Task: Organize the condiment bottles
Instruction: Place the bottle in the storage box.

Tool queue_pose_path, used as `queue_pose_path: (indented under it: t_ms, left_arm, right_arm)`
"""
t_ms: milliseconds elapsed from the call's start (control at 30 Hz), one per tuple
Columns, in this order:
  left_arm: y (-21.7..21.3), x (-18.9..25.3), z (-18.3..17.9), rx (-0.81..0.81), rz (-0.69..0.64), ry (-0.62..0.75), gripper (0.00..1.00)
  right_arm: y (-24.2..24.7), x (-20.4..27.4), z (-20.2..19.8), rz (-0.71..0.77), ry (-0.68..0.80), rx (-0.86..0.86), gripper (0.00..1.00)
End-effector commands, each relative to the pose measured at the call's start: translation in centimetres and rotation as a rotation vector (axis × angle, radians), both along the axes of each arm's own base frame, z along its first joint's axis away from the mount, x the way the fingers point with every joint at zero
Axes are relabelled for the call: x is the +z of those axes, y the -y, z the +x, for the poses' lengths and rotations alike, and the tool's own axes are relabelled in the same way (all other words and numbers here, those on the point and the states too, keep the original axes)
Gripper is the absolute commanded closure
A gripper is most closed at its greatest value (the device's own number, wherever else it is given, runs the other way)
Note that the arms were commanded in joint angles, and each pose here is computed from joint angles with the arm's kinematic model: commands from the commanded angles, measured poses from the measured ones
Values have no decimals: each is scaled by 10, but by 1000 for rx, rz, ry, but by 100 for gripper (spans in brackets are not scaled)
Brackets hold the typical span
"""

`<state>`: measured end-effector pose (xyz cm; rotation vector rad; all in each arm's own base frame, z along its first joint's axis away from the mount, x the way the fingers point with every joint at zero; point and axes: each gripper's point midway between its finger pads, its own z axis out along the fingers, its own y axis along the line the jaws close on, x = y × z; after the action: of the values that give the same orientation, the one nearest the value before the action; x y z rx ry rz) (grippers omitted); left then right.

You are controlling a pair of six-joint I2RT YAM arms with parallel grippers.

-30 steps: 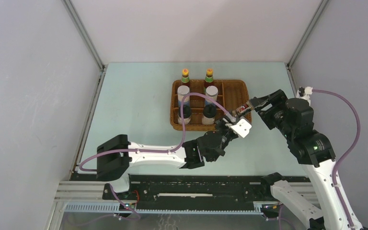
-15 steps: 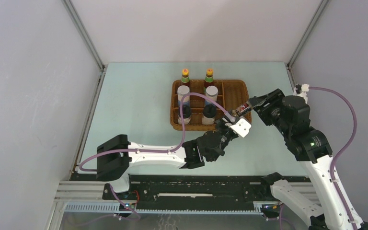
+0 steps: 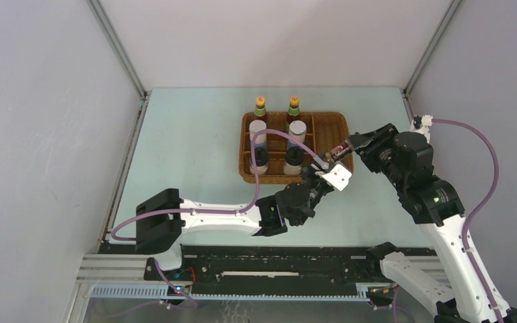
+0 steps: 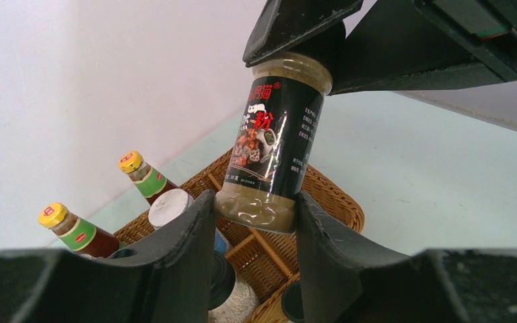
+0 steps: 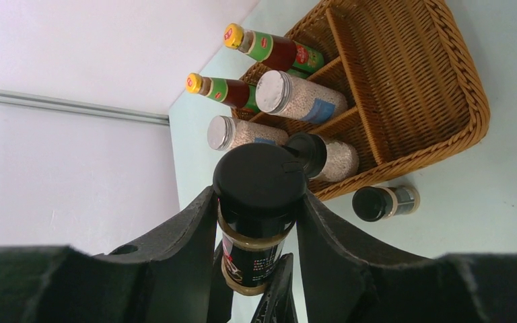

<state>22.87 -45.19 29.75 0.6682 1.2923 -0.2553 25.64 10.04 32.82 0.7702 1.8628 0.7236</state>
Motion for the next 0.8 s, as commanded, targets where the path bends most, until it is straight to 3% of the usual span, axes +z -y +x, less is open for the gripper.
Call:
queue_pose_path:
  t_ms: [0, 67, 233, 600, 767]
  left_arm:
    - [-15, 41, 0, 21, -116, 33, 100]
    - [-15, 40, 0, 20, -115, 33, 100]
    - [-17, 39, 1, 32, -111, 36, 100]
    - [-22, 34, 1, 100, -118, 47, 92]
    - [-25, 33, 3, 120, -127, 43, 79]
  right_arm:
    - [3, 5, 5, -27, 34, -12, 55]
    - [3, 6, 5, -30, 36, -11, 61]
    - [3, 2, 6, -44, 27, -5, 95]
    - [-6, 1, 6, -57, 25, 49, 100]
    - [-8, 3, 5, -71, 41, 72, 100]
